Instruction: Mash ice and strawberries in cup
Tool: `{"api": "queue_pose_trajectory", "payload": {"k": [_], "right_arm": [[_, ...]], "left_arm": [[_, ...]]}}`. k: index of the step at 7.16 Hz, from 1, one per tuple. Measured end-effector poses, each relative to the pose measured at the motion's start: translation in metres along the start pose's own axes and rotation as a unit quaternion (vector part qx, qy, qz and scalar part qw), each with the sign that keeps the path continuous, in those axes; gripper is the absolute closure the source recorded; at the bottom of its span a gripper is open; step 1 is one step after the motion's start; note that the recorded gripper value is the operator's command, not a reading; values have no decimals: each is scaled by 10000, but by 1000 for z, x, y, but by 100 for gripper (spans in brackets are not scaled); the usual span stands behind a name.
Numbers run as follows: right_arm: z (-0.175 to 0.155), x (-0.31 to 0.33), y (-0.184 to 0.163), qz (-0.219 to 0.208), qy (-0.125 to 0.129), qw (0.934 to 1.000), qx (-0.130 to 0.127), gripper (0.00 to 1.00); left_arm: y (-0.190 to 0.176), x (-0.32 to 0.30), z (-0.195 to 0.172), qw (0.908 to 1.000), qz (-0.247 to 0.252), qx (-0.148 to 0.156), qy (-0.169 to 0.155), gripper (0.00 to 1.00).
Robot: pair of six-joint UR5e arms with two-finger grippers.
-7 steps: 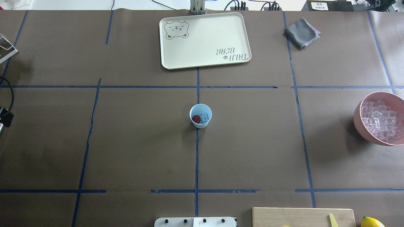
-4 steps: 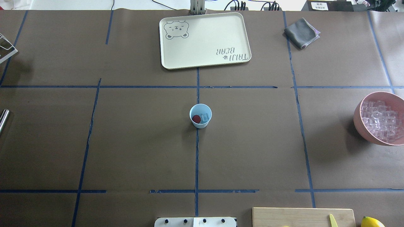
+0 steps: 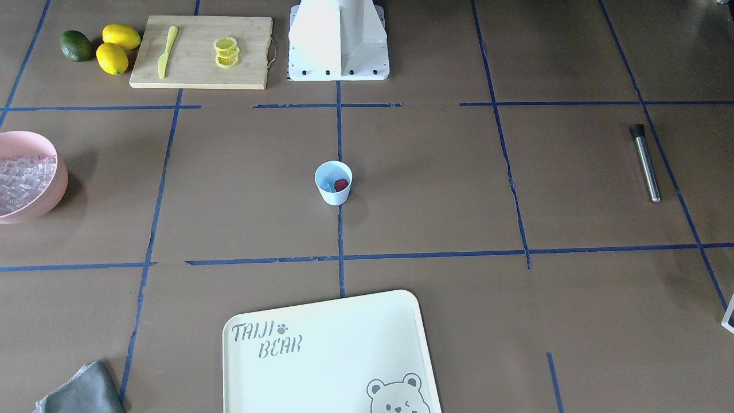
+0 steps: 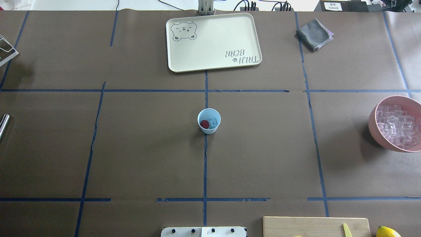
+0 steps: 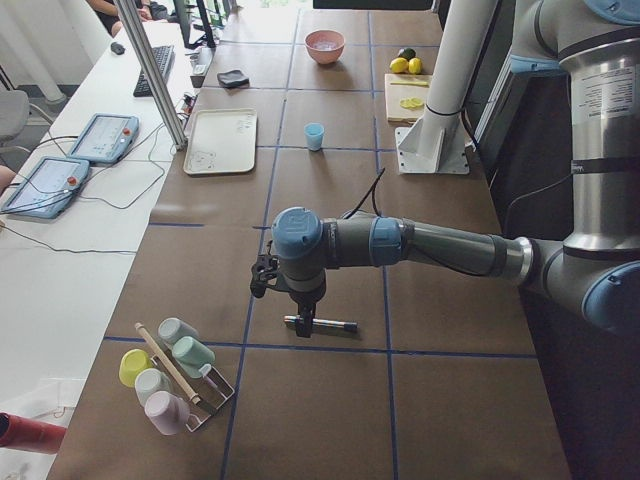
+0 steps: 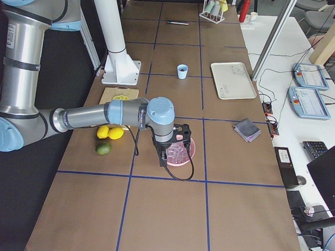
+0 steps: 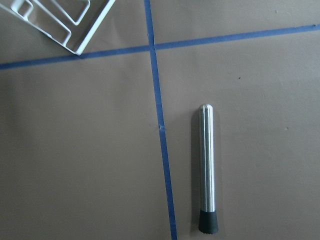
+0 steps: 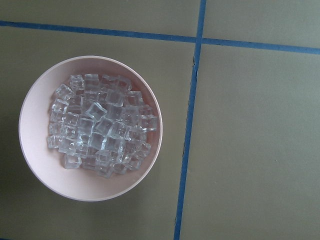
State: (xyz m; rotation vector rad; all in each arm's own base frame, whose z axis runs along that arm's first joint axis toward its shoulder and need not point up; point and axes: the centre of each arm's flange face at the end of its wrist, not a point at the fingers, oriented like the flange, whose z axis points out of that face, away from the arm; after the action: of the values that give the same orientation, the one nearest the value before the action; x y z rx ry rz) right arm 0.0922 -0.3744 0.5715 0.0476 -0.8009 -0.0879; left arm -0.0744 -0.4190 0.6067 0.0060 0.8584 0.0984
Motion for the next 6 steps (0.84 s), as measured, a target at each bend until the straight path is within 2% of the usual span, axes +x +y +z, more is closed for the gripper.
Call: {"api": "queue_pose_trajectory", "payload": {"k": [1, 3, 5, 6], "right_arm": [[-2, 2, -1, 2, 6, 10000, -17, 1], [1, 4, -3, 37, -1, 10000, -69, 1], [8, 7, -6, 88, -31, 9999, -144, 1], [11, 8, -7, 122, -54, 9998, -166, 0]], "left_arm": [[3, -10, 3, 9995, -269, -2, 172, 0], [9, -12, 3, 9985, -504, 19, 220, 0], [13, -12, 4, 9987, -436, 88, 247, 0], [13, -6, -2, 9991, -188, 291, 230, 0]]}}
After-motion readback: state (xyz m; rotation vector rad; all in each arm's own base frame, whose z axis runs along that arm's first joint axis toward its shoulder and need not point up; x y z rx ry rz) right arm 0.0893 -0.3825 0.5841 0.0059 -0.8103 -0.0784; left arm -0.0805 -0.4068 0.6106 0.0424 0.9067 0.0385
